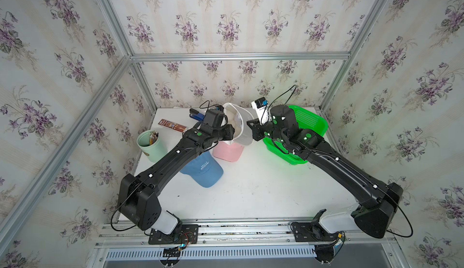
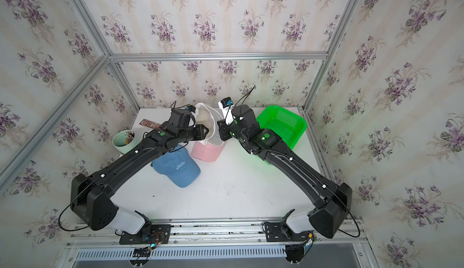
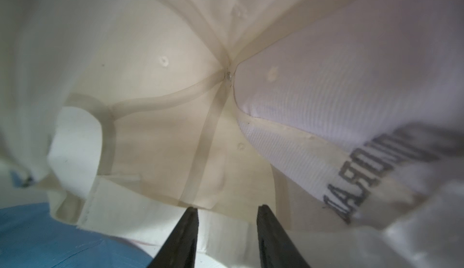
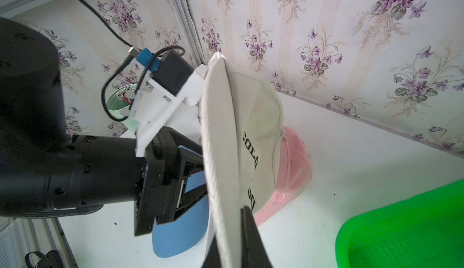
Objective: Turn the baseball cap inside out
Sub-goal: Turn over the baseball cap.
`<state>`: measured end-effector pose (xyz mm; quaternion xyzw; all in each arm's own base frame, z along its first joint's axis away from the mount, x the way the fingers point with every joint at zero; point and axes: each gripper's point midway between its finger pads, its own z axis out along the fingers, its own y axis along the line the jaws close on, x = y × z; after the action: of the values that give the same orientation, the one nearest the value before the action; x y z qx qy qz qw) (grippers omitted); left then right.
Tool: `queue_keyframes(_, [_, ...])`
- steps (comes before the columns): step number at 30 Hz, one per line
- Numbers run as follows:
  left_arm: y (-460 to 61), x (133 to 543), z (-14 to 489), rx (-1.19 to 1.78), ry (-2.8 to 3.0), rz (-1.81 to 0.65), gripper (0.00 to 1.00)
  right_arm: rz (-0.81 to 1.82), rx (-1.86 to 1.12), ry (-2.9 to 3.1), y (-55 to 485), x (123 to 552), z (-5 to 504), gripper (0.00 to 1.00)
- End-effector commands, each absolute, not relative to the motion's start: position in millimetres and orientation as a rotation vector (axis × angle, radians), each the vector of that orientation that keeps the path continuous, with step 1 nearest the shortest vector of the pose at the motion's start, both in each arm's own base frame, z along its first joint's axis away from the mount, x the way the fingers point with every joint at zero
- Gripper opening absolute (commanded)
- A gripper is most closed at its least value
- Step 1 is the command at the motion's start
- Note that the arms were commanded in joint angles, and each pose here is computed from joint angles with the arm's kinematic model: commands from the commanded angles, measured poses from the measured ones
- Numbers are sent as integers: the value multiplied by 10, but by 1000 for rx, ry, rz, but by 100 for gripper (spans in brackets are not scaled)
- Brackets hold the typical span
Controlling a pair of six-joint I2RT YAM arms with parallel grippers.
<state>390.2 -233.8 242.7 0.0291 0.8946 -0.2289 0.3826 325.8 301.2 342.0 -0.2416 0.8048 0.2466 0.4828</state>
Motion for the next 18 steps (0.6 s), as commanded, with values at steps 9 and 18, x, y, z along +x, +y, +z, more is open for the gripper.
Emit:
queue_keyframes(9, [-2380,4253,2661,38,2129,-494,44,900,-631,1945,3232,2938,3491,0])
queue_keyframes(18, [-2897,4118,2792,108,2059,-835,44,953,-544,1950,3208,2990,3374,0])
